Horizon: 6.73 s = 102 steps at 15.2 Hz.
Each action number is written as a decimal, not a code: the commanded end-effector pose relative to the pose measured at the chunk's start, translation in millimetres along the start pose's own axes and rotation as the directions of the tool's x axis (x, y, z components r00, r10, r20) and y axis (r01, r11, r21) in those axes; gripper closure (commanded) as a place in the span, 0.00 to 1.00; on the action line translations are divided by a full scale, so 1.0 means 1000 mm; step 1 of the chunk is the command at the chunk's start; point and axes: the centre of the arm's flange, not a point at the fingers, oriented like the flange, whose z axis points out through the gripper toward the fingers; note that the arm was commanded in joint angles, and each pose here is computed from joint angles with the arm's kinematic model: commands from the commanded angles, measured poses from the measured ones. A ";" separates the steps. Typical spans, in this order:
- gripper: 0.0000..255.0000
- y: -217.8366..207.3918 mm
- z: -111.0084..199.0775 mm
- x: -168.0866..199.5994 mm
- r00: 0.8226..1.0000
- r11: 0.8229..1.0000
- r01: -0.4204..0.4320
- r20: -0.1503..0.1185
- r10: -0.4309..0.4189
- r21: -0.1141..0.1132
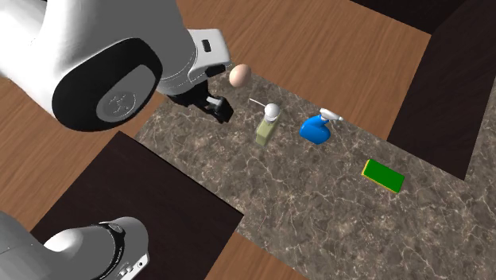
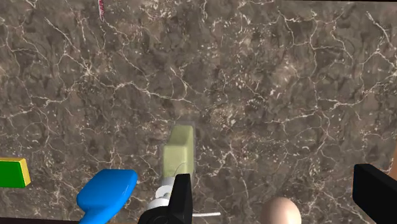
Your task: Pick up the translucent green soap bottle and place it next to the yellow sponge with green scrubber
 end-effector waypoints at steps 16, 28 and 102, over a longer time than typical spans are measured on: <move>0.00 0.069 0.200 0.068 0.999 0.999 -0.011 -0.051 0.009 -0.044; 0.00 0.090 0.289 0.089 0.998 0.998 -0.014 -0.063 0.011 -0.055; 1.00 0.107 -0.005 0.111 0.998 0.998 -0.014 -0.063 0.011 -0.055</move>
